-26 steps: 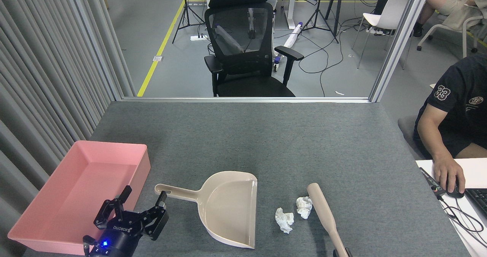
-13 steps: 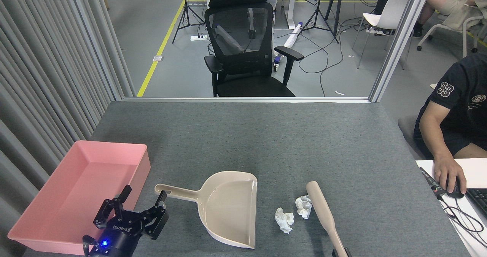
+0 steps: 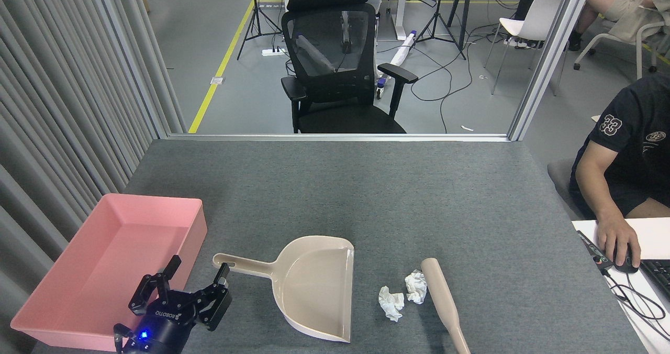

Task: Sweep and dump garbage into bin

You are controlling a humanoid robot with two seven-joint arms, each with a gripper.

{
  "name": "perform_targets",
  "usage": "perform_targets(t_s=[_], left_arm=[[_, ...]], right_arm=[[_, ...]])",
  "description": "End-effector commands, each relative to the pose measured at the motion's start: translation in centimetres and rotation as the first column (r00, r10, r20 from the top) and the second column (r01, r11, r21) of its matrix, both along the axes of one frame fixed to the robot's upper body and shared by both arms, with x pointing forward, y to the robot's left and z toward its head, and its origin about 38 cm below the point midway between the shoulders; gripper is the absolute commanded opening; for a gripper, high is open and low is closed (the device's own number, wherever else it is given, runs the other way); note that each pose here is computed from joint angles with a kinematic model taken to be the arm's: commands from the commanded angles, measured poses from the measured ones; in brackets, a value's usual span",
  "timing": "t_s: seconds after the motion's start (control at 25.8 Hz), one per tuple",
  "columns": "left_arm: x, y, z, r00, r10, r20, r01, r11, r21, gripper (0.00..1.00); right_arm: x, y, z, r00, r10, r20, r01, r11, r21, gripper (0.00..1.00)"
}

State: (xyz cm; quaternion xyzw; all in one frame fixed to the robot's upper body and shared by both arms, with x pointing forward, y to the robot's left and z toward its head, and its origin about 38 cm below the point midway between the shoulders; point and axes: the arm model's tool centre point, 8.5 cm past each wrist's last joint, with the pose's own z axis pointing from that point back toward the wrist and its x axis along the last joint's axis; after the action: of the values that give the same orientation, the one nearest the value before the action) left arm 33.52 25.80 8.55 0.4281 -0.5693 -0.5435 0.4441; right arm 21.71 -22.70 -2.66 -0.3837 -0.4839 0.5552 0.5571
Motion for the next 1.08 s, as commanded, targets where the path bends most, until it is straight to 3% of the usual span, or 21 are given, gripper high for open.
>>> perform_targets(t_s=[0.0,0.27,0.54,0.62,0.66,0.74,0.81,0.93,1.04], left_arm=[[0.0,0.0,0.0,1.0,-0.001,0.0,0.001,1.0,0.002,0.99],[-0.2,0.1,-0.3,1.0,-0.002,-0.017,0.002,1.0,0.004,0.99],[-0.2,0.0,-0.1,1.0,-0.003,-0.01,0.003,1.0,-0.012,0.99],[-0.3,-0.4,-0.1,1.0,-0.02,-0.006,0.019,0.991,-0.129,0.99],[-0.4,-0.6,-0.2,1.0,-0.028,-0.004,0.026,0.97,-0.242,0.99],[-1.4,-1.1,-0.9,0.999,-0.031,-0.02,0.017,0.881,-0.474,0.99],[-2.3,-1.8,-2.4,0.994,-0.065,-0.083,0.003,0.804,-0.595,0.99],[-2.6,-3.3,-4.9,0.967,-0.154,-0.202,-0.014,0.761,-0.649,0.99],[-2.3,-4.7,-5.4,0.957,-0.186,-0.221,-0.021,0.717,-0.697,0.99]], right_arm=[[-0.1,1.7,0.0,1.0,0.014,0.005,-0.015,0.997,0.076,0.0],[0.0,3.5,0.3,1.0,0.013,0.024,-0.017,0.985,0.169,0.0],[0.2,3.8,0.4,0.999,0.015,0.029,-0.02,0.985,0.169,0.0],[0.2,3.7,0.4,1.0,0.012,0.029,-0.017,0.986,0.167,0.0],[0.2,3.6,0.4,1.0,0.011,0.029,-0.016,0.986,0.167,0.0],[0.3,3.6,0.4,0.999,0.011,0.03,-0.016,0.986,0.167,0.0],[0.4,3.6,0.5,0.999,0.009,0.032,-0.015,0.986,0.167,0.0],[0.4,3.4,0.5,0.999,0.008,0.033,-0.013,0.986,0.164,0.0],[0.4,3.1,0.5,0.999,0.003,0.032,-0.008,0.987,0.16,0.0]])
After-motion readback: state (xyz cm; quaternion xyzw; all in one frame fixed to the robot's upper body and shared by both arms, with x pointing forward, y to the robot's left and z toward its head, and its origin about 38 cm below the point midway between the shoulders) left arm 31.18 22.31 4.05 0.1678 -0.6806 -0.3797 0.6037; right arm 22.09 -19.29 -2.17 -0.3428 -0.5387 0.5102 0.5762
